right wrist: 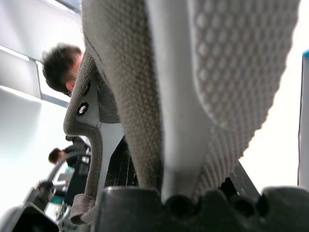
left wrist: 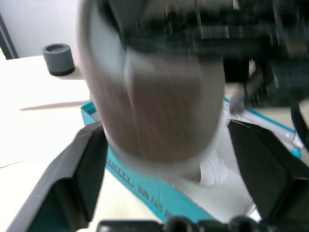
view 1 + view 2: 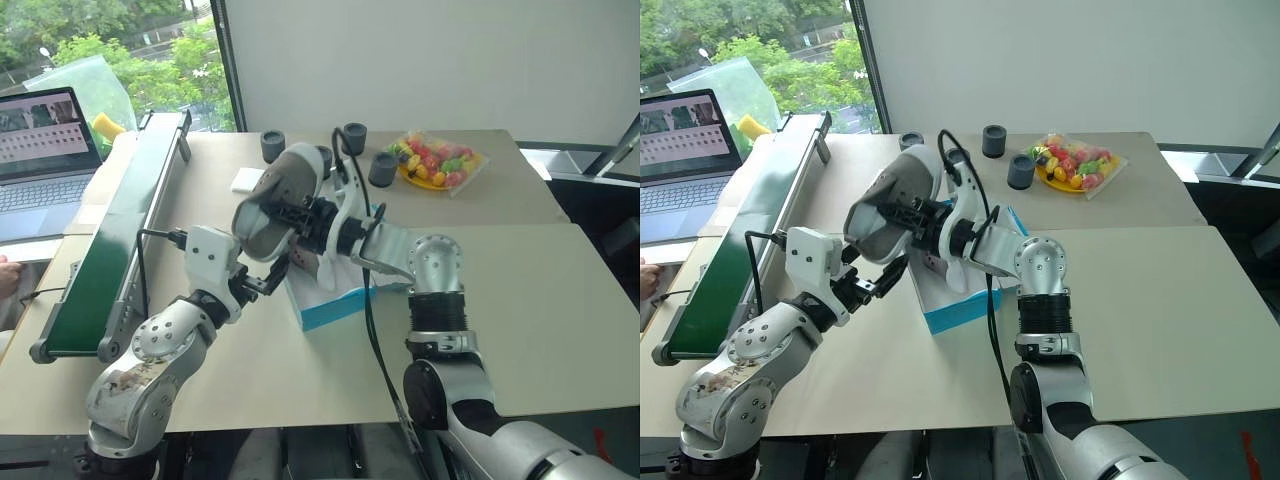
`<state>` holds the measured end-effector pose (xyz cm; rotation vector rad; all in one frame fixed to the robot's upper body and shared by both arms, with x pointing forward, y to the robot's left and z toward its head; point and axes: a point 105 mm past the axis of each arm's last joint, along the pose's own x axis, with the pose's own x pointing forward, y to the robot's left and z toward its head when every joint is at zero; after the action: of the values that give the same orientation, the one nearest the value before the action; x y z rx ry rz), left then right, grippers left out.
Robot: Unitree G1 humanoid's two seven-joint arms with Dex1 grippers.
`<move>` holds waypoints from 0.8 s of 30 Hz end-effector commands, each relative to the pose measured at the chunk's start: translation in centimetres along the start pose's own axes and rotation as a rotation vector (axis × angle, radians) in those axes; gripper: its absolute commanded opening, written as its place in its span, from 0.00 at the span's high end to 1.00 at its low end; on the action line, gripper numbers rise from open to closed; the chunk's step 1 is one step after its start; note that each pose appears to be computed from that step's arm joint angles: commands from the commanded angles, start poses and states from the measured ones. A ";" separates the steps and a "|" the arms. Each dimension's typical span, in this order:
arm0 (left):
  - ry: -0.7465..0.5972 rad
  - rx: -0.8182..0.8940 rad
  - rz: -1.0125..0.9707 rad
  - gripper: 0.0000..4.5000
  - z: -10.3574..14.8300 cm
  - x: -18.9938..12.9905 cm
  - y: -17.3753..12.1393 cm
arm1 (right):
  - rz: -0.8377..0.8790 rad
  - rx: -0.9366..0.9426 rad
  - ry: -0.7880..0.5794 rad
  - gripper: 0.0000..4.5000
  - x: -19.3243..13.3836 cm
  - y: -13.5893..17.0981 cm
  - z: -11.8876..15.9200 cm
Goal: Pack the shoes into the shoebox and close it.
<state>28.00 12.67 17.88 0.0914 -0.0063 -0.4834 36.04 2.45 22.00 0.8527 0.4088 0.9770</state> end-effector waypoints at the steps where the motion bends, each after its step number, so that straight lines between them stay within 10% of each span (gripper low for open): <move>1: -0.040 0.057 -0.061 0.02 1.3 -1.3 -0.7 | 0.011 -0.055 -0.122 0.84 0.4 1.7 2.9; 9: 0.086 0.164 -0.212 0.02 0.1 -5.6 -0.1 | -0.237 -0.365 0.155 0.84 -2.4 -1.9 3.9; 24: 0.164 0.205 -0.306 0.02 -1.7 -6.1 0.2 | -0.404 -0.592 0.730 0.84 -3.7 -6.5 -2.4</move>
<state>22.74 16.15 15.76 0.3175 0.1561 -0.7662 35.82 -2.43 14.89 -0.0992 0.8510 0.9017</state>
